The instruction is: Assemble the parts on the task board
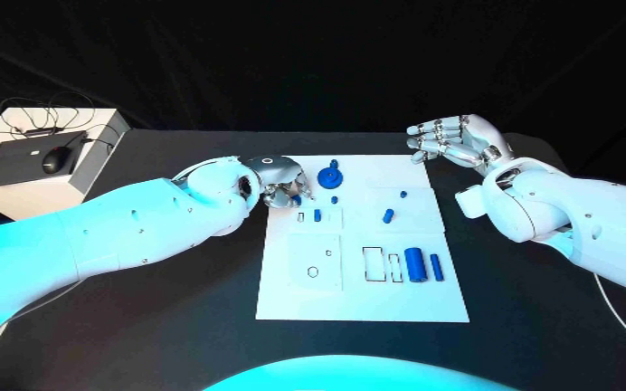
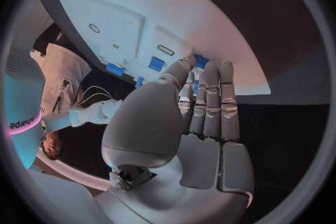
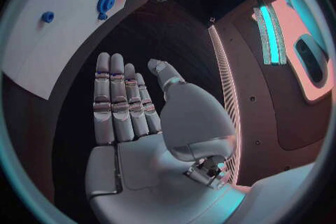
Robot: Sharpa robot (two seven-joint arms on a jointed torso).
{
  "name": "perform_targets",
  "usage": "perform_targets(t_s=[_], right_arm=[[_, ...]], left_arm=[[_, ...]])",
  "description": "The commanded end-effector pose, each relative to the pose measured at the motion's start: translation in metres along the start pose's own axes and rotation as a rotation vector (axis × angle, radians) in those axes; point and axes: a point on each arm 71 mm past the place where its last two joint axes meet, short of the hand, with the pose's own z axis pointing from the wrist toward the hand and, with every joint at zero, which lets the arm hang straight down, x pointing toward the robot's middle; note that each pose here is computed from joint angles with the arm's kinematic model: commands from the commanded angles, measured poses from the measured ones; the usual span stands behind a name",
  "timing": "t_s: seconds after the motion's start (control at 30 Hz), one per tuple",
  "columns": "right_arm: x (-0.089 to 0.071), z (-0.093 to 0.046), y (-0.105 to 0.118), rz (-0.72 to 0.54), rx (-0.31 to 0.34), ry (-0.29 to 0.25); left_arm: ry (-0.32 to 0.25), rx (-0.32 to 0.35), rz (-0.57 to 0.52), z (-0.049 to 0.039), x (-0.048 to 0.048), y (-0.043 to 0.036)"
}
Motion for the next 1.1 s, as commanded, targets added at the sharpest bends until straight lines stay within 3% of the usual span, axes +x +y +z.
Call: perform_targets(t_s=[0.03, 0.47, 1.1], right_arm=[[0.0015, 0.0000, 0.0011, 0.000, -0.009, 0.011], [0.0010, -0.0004, 0.0008, 0.000, -0.007, 0.011], [0.0017, 0.0000, 0.0010, 0.000, -0.007, 0.012]], left_arm=[[0.038, -0.001, 0.017, 0.0008, 0.0057, 0.0003], [0.121, -0.038, 0.023, -0.0028, 0.0110, 0.0065], [0.112, -0.059, 0.038, -0.0029, 0.0106, 0.0092]])
